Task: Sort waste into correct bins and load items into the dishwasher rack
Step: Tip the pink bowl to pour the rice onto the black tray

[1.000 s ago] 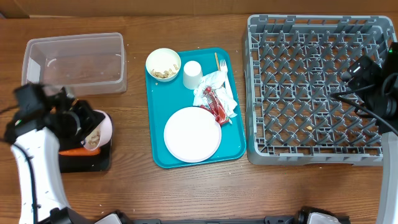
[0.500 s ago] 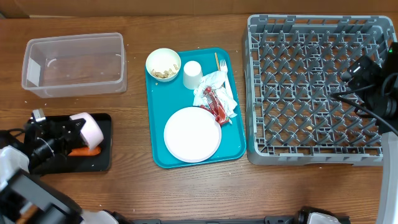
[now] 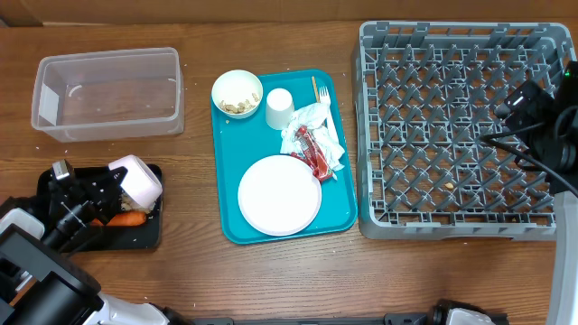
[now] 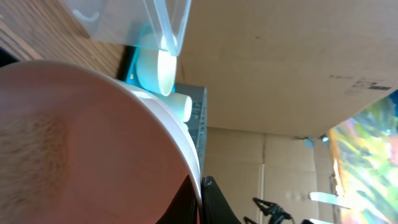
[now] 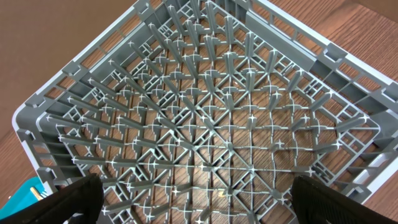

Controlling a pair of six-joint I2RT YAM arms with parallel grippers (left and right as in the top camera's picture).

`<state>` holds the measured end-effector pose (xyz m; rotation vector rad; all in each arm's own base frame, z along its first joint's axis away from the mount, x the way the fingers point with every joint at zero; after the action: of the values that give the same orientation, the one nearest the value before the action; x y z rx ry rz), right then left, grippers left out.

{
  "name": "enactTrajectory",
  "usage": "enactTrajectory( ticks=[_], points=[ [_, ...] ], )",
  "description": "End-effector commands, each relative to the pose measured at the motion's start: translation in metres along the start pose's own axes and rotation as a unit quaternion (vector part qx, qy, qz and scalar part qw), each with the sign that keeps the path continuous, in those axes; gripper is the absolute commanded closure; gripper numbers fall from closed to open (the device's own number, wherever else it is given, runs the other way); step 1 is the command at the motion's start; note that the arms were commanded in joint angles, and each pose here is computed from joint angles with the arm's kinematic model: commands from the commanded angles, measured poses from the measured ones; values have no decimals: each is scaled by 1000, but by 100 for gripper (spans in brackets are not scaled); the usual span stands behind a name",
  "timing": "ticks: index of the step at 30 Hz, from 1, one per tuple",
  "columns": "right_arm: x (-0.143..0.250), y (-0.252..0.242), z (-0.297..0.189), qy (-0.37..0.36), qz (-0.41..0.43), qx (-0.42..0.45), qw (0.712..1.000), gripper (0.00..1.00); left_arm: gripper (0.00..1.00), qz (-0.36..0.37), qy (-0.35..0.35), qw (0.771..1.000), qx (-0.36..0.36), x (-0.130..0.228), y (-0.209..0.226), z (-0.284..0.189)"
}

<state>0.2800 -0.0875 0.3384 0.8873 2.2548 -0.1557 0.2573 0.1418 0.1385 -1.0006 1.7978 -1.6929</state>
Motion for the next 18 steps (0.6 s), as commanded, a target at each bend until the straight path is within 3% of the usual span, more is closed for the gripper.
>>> enactTrajectory(
  ticks=[1,3,11,18],
  points=[
    [-3,0,-4,-8,4,-4,1000,0,96,2,-6,999,41,2,-6,-4],
    [-3,0,-4,-8,4,-4,1000,0,96,17,-14,999,39,-2,-5,-8],
    [-3,0,-4,-9,4,-4,1000,0,96,-42,-48,995,79,-5,-11,-29],
    [-3,0,-4,-8,4,-4,1000,0,96,-8,-53,996,76,-1,-11,-30]
  ],
)
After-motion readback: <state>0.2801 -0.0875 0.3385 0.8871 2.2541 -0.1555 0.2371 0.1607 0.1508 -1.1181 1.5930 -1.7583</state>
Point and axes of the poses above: each gripper's point midway between its finger pads, its own z axis out along the fingers, its own y axis along the line the jaws close on, x = y × z, the point moved 6 cm from there along -z, back along the fingers, and after that the axes turned 5 degrees about -z, right-handed, at the moved point
